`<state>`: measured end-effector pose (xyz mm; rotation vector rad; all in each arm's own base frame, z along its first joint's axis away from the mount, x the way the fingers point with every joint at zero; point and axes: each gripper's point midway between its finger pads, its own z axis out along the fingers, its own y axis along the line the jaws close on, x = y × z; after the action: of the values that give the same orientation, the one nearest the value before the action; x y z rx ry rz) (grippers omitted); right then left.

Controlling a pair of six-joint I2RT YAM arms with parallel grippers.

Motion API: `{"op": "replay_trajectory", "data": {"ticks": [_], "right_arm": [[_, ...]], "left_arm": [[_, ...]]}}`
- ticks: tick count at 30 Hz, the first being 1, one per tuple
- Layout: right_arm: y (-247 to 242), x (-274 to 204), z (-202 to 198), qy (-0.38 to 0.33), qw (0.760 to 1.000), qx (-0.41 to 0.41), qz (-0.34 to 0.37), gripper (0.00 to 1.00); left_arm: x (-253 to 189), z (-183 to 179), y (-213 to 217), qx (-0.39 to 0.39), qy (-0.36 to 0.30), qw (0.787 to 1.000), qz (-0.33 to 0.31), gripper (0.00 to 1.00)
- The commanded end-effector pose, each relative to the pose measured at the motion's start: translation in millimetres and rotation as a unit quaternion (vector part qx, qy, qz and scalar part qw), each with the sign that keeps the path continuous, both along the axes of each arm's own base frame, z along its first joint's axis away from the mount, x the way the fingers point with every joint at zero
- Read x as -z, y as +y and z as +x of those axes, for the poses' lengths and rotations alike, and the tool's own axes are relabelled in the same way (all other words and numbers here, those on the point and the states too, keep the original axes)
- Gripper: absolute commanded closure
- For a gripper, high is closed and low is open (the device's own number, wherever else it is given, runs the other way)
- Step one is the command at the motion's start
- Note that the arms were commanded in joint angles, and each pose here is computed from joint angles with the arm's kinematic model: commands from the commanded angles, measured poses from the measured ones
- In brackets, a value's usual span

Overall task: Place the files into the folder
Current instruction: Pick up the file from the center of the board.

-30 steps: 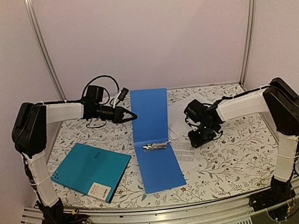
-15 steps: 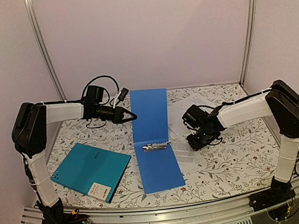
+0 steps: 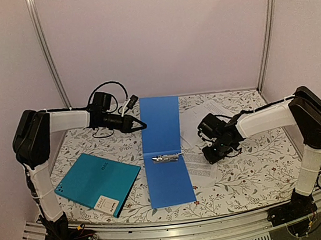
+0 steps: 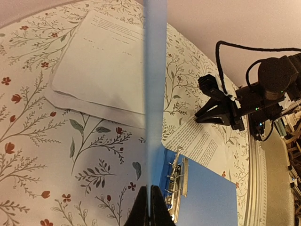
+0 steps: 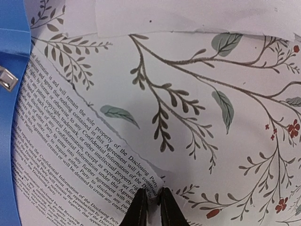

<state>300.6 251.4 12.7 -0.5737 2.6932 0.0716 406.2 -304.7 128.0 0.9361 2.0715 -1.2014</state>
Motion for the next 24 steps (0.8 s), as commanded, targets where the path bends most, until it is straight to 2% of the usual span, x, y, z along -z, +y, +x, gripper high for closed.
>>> {"op": "replay_trajectory", "data": {"ticks": [1, 9, 12, 16, 19, 24], "right_arm": [[-24.5, -0.2, -28.3, 0.045, 0.999, -0.008, -0.028, 0.87], [-29.2, -23.6, -28.5, 0.029, 0.999, -0.012, -0.016, 0.99], [-28.0, -25.7, -27.9, 0.028, 0.999, -0.013, -0.013, 0.91], [-24.3, -21.5, -22.7, 0.027, 0.999, -0.014, -0.011, 0.73], [-20.2, -13.5, -18.2, 0.031, 0.999, -0.016, -0.013, 0.65], [-16.0, 1.7, -19.2, 0.049, 0.998, -0.023, -0.016, 0.64]], "left_arm": [[9.9, -4.9, 1.7, 0.003, 0.005, 1.0, 0.013, 1.0], [11.1, -5.7, 1.3, 0.005, 0.006, 1.0, 0.014, 1.0], [10.4, -5.5, 1.5, 0.004, 0.006, 1.0, 0.013, 1.0], [10.2, -6.1, 1.1, 0.005, 0.006, 1.0, 0.013, 1.0], [9.6, -5.8, 1.4, 0.005, 0.006, 1.0, 0.012, 1.0], [8.8, -6.2, 1.3, 0.005, 0.006, 1.0, 0.013, 1.0]]}}
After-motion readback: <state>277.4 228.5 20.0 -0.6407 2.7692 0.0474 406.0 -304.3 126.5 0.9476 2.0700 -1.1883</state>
